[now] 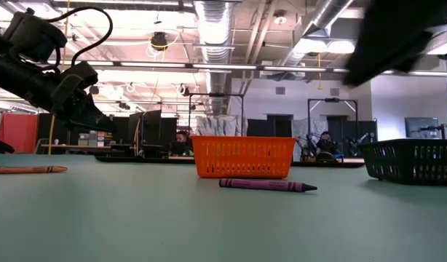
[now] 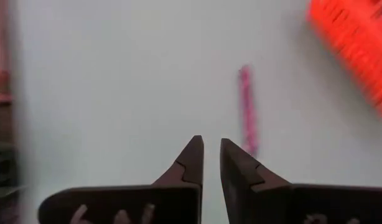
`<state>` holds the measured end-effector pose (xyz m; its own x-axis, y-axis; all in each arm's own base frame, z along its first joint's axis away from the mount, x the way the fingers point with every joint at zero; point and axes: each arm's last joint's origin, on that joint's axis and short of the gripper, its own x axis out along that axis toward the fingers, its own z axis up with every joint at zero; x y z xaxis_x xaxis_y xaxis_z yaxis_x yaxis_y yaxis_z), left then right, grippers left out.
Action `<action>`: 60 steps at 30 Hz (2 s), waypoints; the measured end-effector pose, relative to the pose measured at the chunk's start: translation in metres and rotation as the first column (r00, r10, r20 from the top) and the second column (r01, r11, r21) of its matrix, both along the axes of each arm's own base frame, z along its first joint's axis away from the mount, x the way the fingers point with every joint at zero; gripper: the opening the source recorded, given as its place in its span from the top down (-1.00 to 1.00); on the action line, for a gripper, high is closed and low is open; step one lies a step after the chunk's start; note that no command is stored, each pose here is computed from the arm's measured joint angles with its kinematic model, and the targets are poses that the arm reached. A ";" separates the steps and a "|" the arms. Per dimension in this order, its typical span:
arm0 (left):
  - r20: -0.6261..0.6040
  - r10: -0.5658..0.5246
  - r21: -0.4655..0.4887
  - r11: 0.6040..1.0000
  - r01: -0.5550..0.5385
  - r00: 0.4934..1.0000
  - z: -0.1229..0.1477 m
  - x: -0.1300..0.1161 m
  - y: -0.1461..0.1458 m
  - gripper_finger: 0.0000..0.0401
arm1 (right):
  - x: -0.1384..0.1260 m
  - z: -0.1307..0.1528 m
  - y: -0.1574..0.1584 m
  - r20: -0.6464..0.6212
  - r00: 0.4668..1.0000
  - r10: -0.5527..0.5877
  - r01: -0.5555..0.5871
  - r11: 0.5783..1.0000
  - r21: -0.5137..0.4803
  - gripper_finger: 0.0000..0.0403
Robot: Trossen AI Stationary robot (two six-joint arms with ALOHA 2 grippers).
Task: Sort crayons
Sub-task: Put the violet crayon into the black bin
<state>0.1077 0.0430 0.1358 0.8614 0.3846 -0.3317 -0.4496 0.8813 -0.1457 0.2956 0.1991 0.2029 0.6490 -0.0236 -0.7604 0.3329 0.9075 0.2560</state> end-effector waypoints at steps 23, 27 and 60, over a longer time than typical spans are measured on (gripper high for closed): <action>0.000 0.000 0.000 1.000 0.000 1.000 0.000 0.000 0.000 0.72 | 0.047 -0.083 -0.005 -0.025 0.999 -0.046 0.033 0.929 -0.369 0.78; 0.000 0.000 0.000 1.000 0.000 1.000 0.000 0.000 0.000 0.72 | 0.047 -0.083 -0.005 -0.028 0.998 -0.048 0.035 0.929 -0.370 0.78; 0.000 0.000 0.000 1.000 0.000 1.000 0.000 0.000 0.000 0.72 | 0.048 -0.086 -0.017 -0.112 0.990 -0.083 0.046 0.953 -0.299 0.53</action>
<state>0.1077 0.0430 0.1359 0.8615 0.3848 -0.3314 -0.4497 0.8812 -0.1458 0.3432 0.1825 0.1164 0.5417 -0.2974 -0.7862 0.4054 0.9118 -0.0656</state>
